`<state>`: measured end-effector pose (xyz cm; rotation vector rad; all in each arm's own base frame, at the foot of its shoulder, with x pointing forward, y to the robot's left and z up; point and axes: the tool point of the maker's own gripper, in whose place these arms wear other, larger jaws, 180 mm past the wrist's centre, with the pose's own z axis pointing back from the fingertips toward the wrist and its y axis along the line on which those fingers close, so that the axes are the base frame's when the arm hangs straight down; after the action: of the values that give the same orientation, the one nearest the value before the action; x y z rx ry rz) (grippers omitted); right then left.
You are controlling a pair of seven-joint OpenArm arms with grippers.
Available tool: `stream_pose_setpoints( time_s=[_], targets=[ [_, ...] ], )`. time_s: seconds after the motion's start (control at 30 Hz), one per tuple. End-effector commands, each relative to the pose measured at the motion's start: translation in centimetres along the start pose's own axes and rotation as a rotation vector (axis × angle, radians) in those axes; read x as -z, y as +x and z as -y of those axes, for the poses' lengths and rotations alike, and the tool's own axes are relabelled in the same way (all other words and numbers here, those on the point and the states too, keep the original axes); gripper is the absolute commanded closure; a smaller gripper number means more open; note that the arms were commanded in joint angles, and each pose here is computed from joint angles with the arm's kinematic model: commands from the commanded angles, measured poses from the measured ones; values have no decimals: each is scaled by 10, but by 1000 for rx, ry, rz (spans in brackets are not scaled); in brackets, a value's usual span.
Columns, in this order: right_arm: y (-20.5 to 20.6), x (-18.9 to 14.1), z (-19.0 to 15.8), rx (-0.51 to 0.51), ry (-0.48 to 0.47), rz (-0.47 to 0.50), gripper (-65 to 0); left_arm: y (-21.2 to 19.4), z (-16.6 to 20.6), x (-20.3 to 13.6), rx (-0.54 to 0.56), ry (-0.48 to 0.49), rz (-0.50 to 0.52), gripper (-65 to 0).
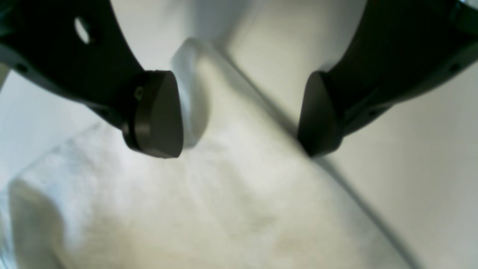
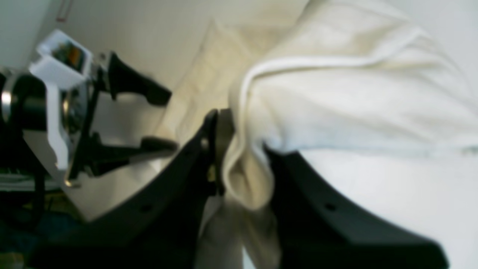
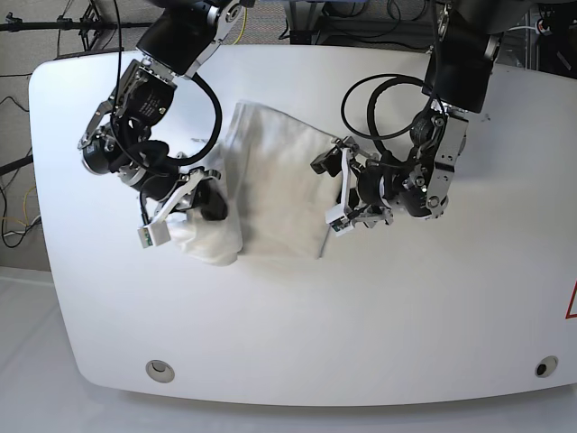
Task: Fold the T-shirt properly
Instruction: 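Lift the grasped end and fold it toward the left gripper, then grasp the bundled shirt with both grippers and press it together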
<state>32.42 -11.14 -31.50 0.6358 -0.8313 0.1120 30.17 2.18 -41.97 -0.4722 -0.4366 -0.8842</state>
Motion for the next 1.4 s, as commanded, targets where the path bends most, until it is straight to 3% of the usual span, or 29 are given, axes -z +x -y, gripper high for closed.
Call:
stream_pose_setpoints(
  time_s=[0.0,0.33,0.73,1.37],
  targets=[
    [24,-6,-4,-32,20,76,0,-13,-2,-3,-1,4,-54,-457],
    [28,-2,-10,-52,31,73,0,-17,-16,-14,9,34,-73,-456],
    [19,26,-58,-140,135,-16,0,-10,-11,-9,17,28,-51,-458],
    [9,37,-72,-79,209,-37,0,1,-8,-9,19,18,-5,-457]
  ],
)
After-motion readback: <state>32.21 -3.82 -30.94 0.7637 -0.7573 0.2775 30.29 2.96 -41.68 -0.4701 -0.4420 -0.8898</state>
